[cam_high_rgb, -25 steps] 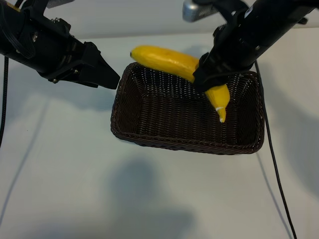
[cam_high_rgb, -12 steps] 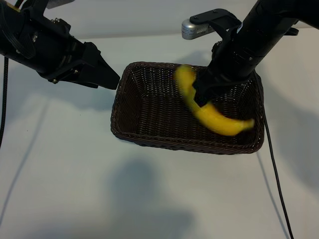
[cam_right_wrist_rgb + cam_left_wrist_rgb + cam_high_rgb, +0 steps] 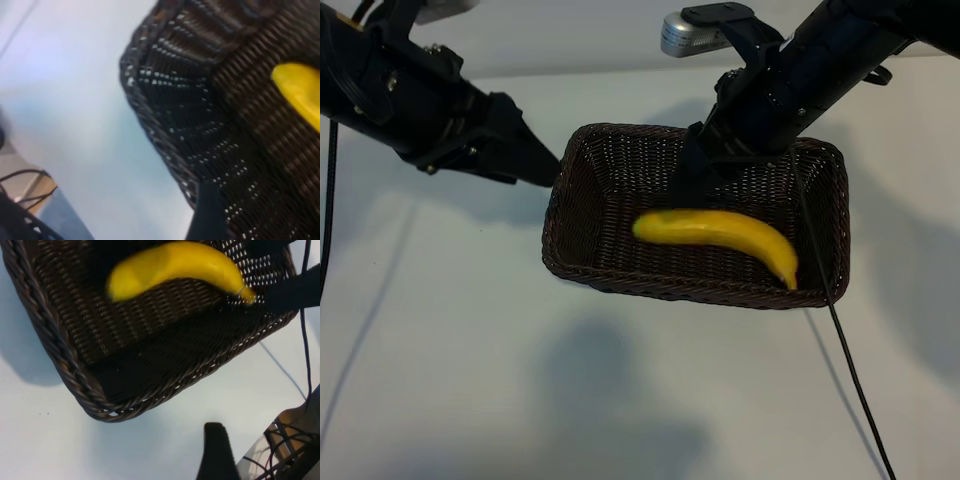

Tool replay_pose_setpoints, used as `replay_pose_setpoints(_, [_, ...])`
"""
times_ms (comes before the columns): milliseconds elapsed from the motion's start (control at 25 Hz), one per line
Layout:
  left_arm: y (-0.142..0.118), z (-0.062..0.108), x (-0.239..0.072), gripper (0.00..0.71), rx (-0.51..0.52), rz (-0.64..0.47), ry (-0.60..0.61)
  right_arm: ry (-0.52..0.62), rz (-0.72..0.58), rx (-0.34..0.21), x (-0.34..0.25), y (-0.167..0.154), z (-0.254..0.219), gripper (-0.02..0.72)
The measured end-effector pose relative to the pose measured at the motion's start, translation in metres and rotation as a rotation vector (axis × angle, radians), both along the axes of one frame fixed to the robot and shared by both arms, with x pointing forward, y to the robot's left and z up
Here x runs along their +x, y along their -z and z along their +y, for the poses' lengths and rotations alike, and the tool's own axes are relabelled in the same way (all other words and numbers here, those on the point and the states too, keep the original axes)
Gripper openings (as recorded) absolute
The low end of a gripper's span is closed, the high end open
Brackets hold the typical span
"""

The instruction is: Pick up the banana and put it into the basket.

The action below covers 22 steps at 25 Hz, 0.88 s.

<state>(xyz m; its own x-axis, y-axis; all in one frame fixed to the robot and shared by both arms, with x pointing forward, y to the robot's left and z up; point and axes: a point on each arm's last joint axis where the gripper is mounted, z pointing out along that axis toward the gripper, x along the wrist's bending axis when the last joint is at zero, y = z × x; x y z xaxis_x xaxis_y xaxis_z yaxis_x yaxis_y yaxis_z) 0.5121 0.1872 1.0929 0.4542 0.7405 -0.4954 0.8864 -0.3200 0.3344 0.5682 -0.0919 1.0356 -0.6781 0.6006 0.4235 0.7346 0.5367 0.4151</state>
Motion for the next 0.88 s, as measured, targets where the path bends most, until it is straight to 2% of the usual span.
replay_pose_setpoints(160, [0.009, 0.001, -0.002, 0.515, 0.009, 0.011, 0.016, -0.061, -0.008, 0.002, -0.004, -0.003, 0.000, 0.551])
replay_pose_setpoints(360, [0.010, 0.001, -0.001, 0.515, 0.008, -0.004, 0.006, -0.127, -0.070, 0.010, -0.017, -0.027, -0.006, 0.550])
replay_pose_setpoints(720, [0.010, 0.001, 0.000, 0.515, 0.006, -0.012, -0.002, -0.138, -0.168, -0.016, -0.034, -0.065, -0.035, 0.550])
replay_pose_setpoints(880, [0.010, 0.000, 0.001, 0.515, 0.004, -0.016, -0.005, -0.188, -0.187, -0.032, -0.051, -0.060, -0.045, 0.550])
